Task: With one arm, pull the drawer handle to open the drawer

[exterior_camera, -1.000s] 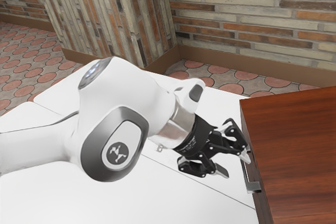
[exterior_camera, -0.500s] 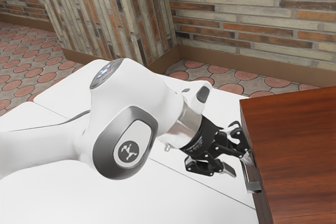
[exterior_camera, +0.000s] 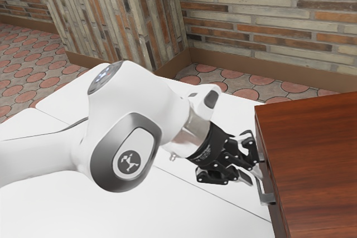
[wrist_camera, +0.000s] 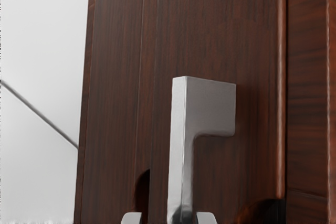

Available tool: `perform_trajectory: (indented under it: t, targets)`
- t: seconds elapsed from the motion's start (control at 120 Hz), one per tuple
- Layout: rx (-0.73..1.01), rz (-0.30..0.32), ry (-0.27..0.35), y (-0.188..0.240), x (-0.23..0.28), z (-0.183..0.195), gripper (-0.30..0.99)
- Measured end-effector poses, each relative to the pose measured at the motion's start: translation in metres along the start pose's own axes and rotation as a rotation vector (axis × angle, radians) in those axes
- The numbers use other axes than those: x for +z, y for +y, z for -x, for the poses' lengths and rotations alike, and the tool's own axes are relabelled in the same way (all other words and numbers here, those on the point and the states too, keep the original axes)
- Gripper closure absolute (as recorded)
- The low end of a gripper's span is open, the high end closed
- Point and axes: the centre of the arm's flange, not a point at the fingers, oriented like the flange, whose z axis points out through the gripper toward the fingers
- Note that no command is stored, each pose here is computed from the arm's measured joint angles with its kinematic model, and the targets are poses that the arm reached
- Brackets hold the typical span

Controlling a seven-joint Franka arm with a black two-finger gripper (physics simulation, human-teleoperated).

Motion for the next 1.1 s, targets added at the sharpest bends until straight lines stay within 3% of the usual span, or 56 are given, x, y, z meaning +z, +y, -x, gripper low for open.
perform_trajectory:
  t: [1.1]
  targets:
    - [-0.007, -0.009, 0.008, -0.021, -0.018, 0.007, 0.67]
